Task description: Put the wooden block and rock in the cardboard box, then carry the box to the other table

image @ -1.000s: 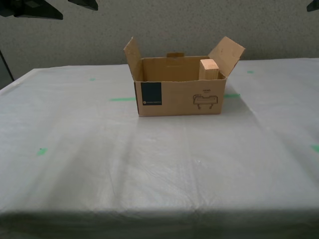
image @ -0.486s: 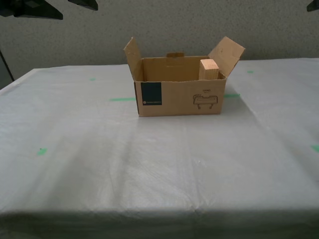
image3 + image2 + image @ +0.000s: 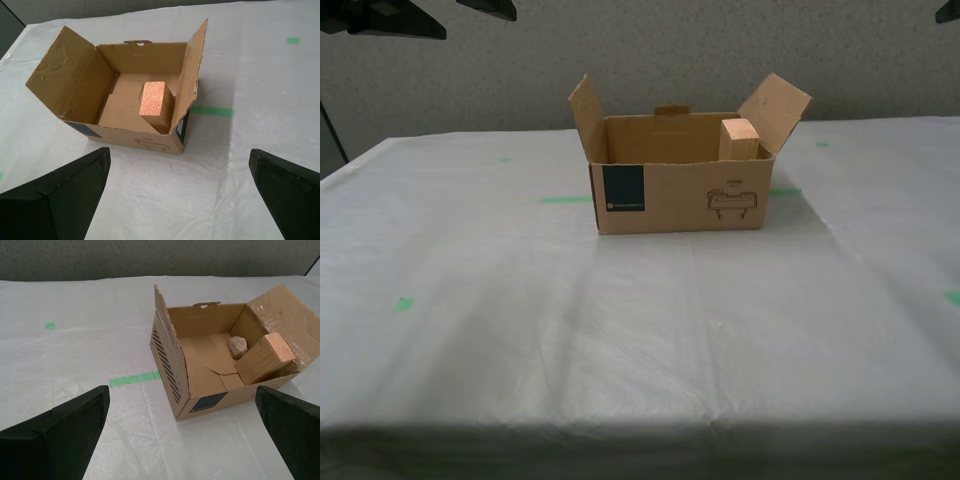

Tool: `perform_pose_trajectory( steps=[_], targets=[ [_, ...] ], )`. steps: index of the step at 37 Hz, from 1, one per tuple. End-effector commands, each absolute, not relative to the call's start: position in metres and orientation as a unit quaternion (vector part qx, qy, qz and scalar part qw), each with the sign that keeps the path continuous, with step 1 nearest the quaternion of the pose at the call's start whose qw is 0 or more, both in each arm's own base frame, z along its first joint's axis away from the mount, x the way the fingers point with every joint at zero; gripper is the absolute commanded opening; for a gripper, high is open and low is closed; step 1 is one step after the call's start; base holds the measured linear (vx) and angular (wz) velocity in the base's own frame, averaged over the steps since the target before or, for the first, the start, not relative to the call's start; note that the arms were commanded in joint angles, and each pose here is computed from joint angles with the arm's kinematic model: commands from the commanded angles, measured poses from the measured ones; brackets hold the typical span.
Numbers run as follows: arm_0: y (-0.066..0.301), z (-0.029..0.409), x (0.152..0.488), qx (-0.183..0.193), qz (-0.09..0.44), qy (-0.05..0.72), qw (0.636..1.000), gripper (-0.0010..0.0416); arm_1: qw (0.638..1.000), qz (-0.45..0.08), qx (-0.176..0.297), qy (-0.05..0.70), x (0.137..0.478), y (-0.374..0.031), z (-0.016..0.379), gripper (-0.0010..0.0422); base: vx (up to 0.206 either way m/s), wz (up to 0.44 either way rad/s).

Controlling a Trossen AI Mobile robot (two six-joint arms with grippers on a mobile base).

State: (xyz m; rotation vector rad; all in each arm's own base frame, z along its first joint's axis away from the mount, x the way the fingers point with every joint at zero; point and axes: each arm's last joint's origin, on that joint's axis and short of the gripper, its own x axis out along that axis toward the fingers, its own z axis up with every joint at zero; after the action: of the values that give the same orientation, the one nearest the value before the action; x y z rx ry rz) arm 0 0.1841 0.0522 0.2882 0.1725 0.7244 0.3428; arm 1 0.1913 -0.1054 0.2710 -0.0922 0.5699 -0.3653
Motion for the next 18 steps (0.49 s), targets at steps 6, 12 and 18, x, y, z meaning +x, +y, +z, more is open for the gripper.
perform_pose_trajectory(
  steps=[6,12,18],
  targets=[
    [0.0523,0.2886,0.1841,0.085,0.165,0.351,0.918,0.0387,0.943,-0.179,-0.044,0.278,0.1914,-0.1054,0.2713,0.04,0.0,0.0],
    [0.0523,0.2886,0.184,0.085,0.165,0.351,0.918,0.0387,0.943,-0.179,-0.044,0.278,0.1914,-0.1054,0.2713,0.04,0.0,0.0],
    [0.0523,0.2886,0.1841,0.085,0.165,0.351,0.918,0.0387,0.943,-0.179,-0.044,0.278,0.1914,-0.1054,0.2713,0.04,0.0,0.0]
  ],
)
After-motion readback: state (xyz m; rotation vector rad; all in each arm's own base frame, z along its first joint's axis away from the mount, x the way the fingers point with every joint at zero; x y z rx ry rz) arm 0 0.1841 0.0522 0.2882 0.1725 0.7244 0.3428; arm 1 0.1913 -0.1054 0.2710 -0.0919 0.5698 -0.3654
